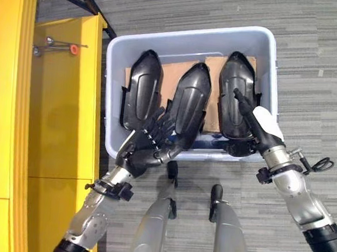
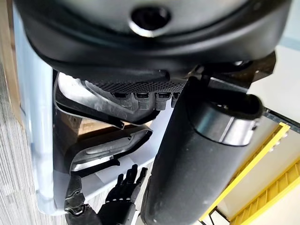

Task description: Move parts from the plastic box to the shelf.

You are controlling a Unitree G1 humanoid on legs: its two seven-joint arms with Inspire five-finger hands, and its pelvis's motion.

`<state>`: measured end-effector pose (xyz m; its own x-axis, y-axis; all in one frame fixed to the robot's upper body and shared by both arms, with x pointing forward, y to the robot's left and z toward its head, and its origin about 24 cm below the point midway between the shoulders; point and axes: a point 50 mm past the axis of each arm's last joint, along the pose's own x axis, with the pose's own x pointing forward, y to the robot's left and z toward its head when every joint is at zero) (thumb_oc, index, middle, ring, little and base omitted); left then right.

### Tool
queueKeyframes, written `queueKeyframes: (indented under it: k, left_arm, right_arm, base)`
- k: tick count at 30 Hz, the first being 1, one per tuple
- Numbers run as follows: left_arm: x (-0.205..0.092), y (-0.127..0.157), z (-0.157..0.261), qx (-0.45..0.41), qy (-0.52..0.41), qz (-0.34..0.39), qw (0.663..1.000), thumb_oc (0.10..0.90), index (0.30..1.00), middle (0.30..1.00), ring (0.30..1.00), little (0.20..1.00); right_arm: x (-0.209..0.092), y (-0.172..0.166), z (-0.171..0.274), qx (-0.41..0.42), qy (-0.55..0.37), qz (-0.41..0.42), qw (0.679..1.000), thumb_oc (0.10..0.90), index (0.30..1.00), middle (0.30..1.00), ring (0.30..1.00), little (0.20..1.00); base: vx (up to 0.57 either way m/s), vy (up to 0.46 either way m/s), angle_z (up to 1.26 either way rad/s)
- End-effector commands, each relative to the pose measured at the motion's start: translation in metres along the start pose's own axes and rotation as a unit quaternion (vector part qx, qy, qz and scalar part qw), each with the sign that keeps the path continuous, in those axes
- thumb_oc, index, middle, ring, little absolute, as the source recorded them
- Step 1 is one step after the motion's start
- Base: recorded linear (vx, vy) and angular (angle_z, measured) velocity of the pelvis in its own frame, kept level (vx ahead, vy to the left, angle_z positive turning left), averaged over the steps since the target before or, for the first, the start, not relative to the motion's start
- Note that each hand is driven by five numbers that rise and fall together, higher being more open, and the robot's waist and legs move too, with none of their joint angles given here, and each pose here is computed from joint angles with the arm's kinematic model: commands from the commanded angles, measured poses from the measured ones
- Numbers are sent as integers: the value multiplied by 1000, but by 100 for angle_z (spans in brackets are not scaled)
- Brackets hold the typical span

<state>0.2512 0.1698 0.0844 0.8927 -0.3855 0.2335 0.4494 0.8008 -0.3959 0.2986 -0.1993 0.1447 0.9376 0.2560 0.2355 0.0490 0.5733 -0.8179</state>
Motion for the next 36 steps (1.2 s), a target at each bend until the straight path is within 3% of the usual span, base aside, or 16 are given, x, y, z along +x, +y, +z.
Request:
queueKeyframes:
  k: [1, 8, 13, 23, 29, 36]
  left_arm:
    - [13, -18, 34, -8, -106, -60, 993, 900, 1000, 1000, 1000, 1000]
    - [17, -23, 34, -3, -108, -74, 991, 900, 1000, 1000, 1000, 1000]
    - [17, -26, 37, -18, -120, -100, 988, 900, 1000, 1000, 1000, 1000]
    - [17, -32, 35, -54, -121, -136, 982, 900, 1000, 1000, 1000, 1000]
    - [17, -33, 36, -54, -119, -147, 981, 900, 1000, 1000, 1000, 1000]
    - [16, -34, 40, -51, -125, -146, 980, 900, 1000, 1000, 1000, 1000]
  right_arm:
    - [23, -39, 36, -40, -105, -91, 990, 900, 1000, 1000, 1000, 1000]
    - [26, -40, 32, -113, -116, -130, 978, 900, 1000, 1000, 1000, 1000]
    - [32, -57, 36, -216, -139, -197, 946, 900, 1000, 1000, 1000, 1000]
    - [42, -59, 23, -309, -110, -169, 929, 900, 1000, 1000, 1000, 1000]
    - [46, -57, 9, -314, -77, -146, 935, 900, 1000, 1000, 1000, 1000]
    - [39, -42, 1, -256, -55, -135, 956, 900, 1000, 1000, 1000, 1000]
  base:
    - [0, 0, 0]
    - [-16, -3, 1]
    - [0, 0, 0]
    - [0, 0, 0]
    - [-9, -7, 1]
    - [0, 0, 0]
